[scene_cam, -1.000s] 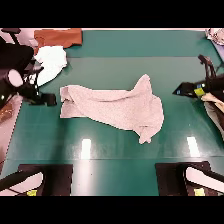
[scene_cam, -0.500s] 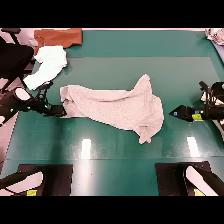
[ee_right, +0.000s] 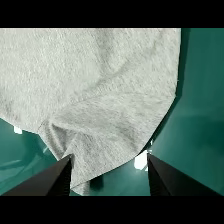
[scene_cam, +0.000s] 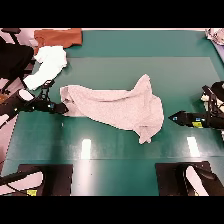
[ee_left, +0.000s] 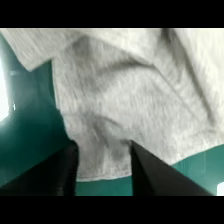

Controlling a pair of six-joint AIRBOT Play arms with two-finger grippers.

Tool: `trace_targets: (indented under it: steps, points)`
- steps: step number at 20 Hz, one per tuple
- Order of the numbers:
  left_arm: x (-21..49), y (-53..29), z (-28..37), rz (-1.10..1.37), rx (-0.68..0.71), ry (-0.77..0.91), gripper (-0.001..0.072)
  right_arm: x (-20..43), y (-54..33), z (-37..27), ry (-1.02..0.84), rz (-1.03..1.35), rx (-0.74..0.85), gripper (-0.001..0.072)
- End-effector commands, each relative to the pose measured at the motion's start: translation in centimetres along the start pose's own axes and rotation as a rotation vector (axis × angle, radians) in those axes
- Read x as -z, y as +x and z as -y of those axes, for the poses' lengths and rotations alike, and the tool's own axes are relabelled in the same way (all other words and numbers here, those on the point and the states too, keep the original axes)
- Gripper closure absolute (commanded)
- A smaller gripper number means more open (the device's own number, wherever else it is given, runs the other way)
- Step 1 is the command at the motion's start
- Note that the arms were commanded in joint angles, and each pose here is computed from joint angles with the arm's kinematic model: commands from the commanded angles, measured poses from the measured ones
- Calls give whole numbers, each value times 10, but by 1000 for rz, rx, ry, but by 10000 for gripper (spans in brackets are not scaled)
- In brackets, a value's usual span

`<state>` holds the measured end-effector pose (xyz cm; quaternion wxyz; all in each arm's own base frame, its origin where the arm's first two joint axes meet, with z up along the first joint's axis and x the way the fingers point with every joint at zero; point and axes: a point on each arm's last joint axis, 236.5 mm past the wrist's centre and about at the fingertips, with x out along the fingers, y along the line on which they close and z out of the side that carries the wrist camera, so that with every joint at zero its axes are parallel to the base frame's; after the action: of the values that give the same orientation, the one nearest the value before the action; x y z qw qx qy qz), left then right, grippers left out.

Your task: Fold the shirts.

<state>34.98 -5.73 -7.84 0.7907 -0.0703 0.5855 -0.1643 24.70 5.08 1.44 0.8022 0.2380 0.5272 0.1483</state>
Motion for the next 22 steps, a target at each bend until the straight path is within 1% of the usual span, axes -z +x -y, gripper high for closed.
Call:
trace_targets:
  steps: [1, 2, 4, 7, 12, 19, 20, 21, 22]
  points:
    - [2, 1, 1, -10, 7, 5, 363, 9, 8, 2, 39, -61, -19, 187]
    - [5, 1, 3, -22, 13, 6, 606, 12, 12, 6, 58, -87, -23, 187]
    - [8, -1, 6, -38, 23, 6, 686, 15, 22, 13, 92, -127, -29, 187]
    - [6, -17, 15, -53, 42, 5, 687, 19, 35, 24, 121, -179, -35, 188]
    - [-15, -62, 26, 54, 9, 10, 687, 26, 58, 44, 139, -244, -10, 188]
    - [-4, -73, 37, 26, 33, -11, 687, 13, 117, 33, 21, -203, 51, 198]
    - [-5, -75, 38, 35, 35, -23, 688, 13, 127, 25, 14, -203, 39, 221]
    - [-6, -77, 39, 41, 35, -24, 688, 13, 135, 16, 6, -201, 26, 281]
    - [-5, -78, 40, 39, 39, -24, 687, 11, 141, 6, -20, -201, 11, 358]
